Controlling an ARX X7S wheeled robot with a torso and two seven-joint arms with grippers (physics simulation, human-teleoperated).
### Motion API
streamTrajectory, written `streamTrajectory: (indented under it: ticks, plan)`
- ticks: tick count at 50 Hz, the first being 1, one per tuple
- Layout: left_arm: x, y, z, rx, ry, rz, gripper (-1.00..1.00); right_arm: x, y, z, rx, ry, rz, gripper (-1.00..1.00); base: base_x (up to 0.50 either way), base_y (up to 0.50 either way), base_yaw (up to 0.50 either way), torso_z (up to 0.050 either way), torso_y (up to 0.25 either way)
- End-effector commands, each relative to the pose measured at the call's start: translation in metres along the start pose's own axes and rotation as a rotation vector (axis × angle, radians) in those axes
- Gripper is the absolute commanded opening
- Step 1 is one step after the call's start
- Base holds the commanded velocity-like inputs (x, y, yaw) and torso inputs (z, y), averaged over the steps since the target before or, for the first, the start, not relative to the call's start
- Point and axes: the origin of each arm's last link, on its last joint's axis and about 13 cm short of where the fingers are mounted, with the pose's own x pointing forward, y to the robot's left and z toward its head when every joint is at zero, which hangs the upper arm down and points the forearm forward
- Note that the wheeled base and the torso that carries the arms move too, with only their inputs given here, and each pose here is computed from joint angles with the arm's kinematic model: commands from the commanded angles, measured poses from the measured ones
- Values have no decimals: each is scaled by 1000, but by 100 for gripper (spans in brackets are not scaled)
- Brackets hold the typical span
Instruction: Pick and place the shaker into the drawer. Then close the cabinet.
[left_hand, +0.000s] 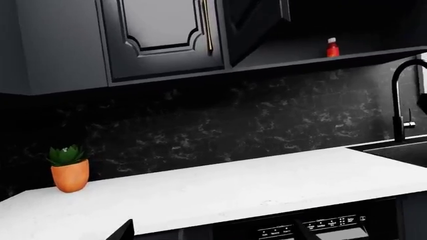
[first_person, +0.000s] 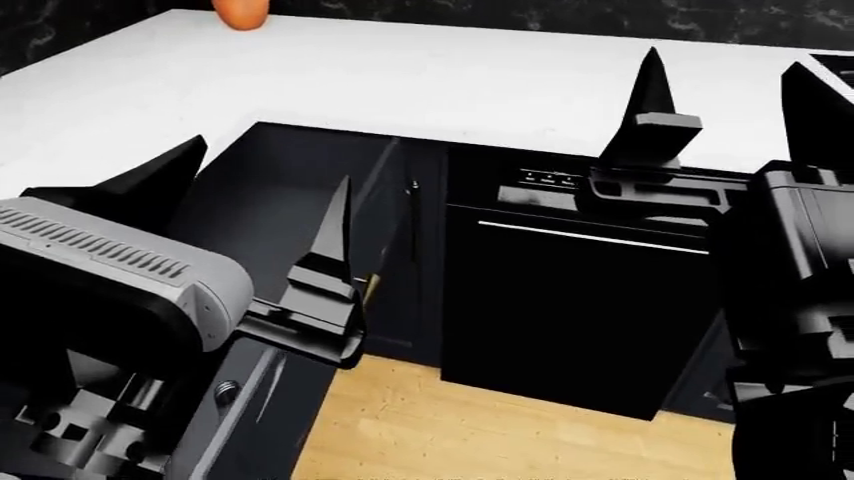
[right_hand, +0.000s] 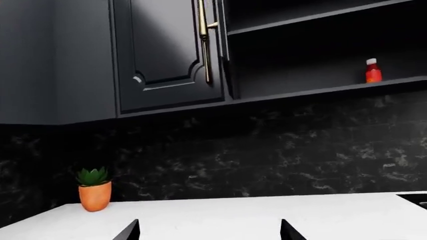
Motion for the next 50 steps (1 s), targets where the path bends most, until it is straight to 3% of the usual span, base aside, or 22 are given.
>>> streamTrajectory:
  ticks: [1,19,34,50]
  plan:
    - [0,0,-1,-2,2,-2,100,1,1,-1,22,-7,2,100,29,-506,0,0,0]
    - [-1,0,-3,-1,6,-6,100,3,0,1,69,-10,-24,100,21,-508,0,0,0]
    - [-1,0,-2,2,8,-6,100,1,-1,0,56,-36,-88,100,-196,-35,-500,0,0]
    - [-2,0,-3,2,10,-7,100,2,1,-1,93,-36,-38,100,-137,-137,-375,0,0]
